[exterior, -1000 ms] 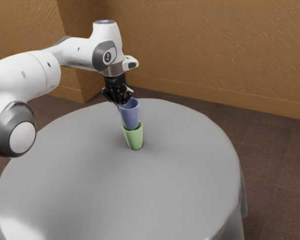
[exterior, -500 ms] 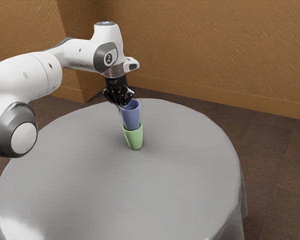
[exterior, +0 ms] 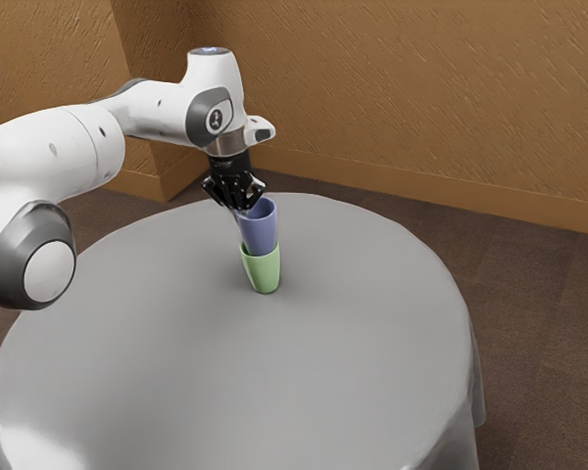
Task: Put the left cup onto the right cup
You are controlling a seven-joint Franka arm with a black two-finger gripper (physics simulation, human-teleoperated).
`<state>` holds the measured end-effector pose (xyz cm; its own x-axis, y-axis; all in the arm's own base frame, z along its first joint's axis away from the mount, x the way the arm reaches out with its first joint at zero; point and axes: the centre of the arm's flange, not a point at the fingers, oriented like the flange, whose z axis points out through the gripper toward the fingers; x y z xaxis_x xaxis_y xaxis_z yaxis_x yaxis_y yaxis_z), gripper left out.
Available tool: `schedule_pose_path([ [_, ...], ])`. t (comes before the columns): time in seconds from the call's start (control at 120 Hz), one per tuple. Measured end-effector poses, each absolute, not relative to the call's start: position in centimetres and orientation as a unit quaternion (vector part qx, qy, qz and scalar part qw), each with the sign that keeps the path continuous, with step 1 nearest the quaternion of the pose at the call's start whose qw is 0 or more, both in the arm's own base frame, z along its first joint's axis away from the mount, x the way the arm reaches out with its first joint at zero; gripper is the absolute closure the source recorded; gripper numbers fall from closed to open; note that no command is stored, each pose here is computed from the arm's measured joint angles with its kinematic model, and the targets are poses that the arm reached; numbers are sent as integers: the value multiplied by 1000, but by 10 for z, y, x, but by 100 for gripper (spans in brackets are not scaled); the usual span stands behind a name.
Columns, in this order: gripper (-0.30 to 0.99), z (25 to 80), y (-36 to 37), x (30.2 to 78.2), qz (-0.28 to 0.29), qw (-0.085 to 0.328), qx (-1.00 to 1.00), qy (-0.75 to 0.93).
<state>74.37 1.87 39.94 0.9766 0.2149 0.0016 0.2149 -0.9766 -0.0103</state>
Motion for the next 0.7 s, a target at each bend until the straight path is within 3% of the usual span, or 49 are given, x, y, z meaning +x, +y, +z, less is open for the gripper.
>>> schedule_pose_path([
  [0.408,72,396,17,745,-4,2,-994,-108],
  [0.7,55,396,15,745,-7,-2,-994,-108],
])
